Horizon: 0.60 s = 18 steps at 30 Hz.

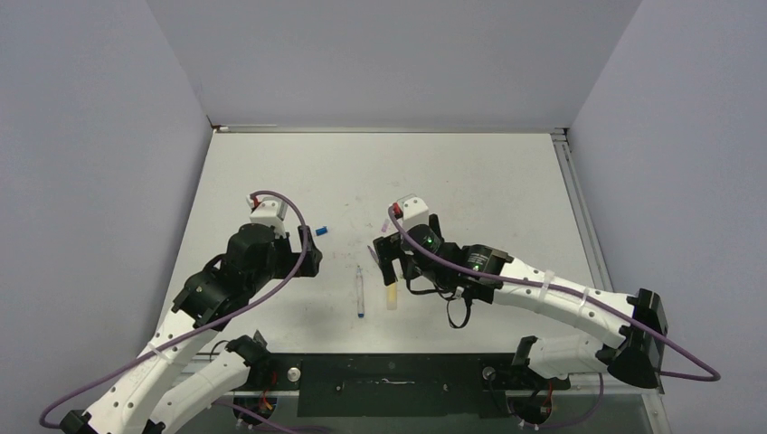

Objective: Insert the pens into the pen caps

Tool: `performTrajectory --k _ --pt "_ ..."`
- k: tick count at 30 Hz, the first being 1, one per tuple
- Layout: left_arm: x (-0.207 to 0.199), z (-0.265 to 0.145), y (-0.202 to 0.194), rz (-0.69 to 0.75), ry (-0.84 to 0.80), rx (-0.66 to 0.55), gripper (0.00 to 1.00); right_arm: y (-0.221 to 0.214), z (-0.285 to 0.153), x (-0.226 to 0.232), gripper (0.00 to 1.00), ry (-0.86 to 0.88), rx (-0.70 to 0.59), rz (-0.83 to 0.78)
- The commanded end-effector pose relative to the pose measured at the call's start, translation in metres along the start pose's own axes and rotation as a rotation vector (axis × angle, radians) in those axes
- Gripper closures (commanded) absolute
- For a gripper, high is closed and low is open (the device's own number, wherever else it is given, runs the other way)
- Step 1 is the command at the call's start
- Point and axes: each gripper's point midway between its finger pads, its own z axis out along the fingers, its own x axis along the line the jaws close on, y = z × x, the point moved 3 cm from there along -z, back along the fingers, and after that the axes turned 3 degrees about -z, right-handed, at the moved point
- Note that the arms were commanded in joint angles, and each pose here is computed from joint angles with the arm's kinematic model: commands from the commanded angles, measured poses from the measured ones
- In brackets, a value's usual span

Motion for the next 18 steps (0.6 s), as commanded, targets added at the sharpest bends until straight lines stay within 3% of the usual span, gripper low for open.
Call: performTrajectory --k 1,11,18 --pt "0.004 -0.005 0.010 -0.052 0.014 -0.094 0.04 0.008 0.007 0.031 0.06 0.049 -0.014 0.025" --pt "0.007 -0.023 0.020 -0.064 -0.020 -0.188 0.04 -0.022 0.041 0.063 0.02 0.020 0.101 0.047" --pt "0.015 -0.039 0.028 -0.064 -0.018 -0.279 0.04 -0.034 0.065 0.079 0.08 -0.022 0.149 0.082"
